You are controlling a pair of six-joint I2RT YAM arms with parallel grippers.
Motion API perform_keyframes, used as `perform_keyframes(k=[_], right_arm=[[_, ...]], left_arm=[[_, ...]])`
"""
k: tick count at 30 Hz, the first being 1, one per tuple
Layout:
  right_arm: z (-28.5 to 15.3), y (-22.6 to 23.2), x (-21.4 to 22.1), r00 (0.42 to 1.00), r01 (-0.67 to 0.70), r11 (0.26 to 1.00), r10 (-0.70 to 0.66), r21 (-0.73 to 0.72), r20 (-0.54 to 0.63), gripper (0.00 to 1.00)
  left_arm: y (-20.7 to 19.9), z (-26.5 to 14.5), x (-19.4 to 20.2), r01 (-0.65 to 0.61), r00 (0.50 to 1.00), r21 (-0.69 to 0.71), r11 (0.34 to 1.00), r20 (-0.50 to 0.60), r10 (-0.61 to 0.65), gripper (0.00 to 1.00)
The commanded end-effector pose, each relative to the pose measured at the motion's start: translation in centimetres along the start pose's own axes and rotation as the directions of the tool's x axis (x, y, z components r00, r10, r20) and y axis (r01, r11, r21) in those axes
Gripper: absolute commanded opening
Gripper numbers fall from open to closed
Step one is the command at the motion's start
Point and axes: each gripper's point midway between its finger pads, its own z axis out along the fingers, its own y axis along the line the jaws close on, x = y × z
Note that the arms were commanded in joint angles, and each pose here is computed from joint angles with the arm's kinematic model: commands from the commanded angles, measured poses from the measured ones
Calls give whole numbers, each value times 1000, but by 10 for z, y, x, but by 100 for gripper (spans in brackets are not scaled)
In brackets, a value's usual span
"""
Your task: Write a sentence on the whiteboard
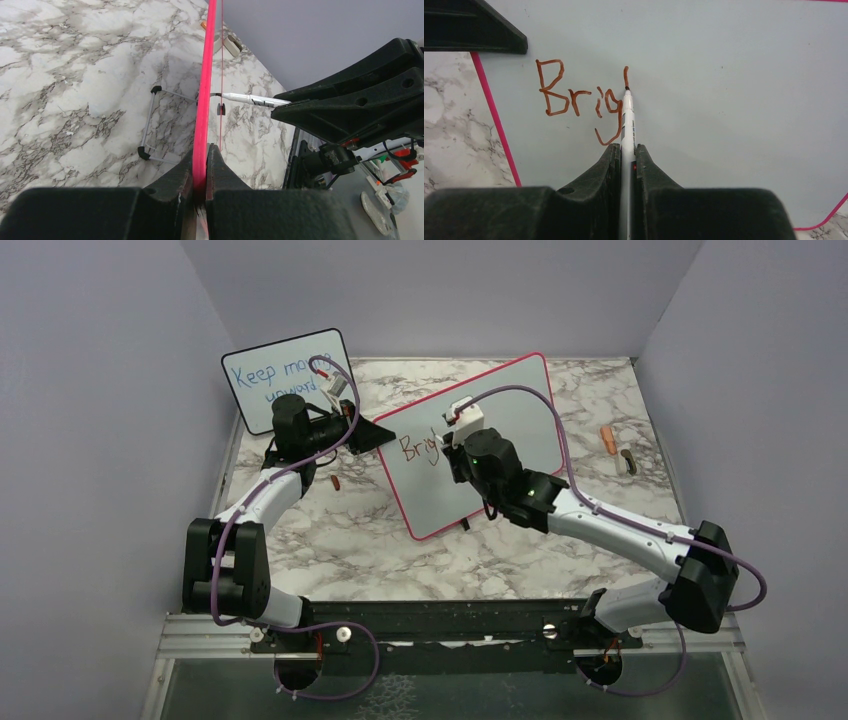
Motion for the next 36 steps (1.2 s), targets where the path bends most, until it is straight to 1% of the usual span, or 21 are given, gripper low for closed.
perform_keyframes(k=[1,11,22,36], right_arm=[[-5,-5,21,998,3,1000,-3,1,-64,1],[-9,-3,33,995,1,1000,-2,-13,-100,1],[-9,0,37,994,-1,1000,-2,-29,-111,1],[-4,-4,17,999,-21,1000,21,1,-27,1]], left_arm=[[18,4,27,32,997,-43,999,-62,-35,0],[18,4,27,33,997,-43,999,-62,-35,0],[18,4,28,35,997,-43,998,-64,-38,0],[19,4,28,37,997,-43,998,-64,-39,0]])
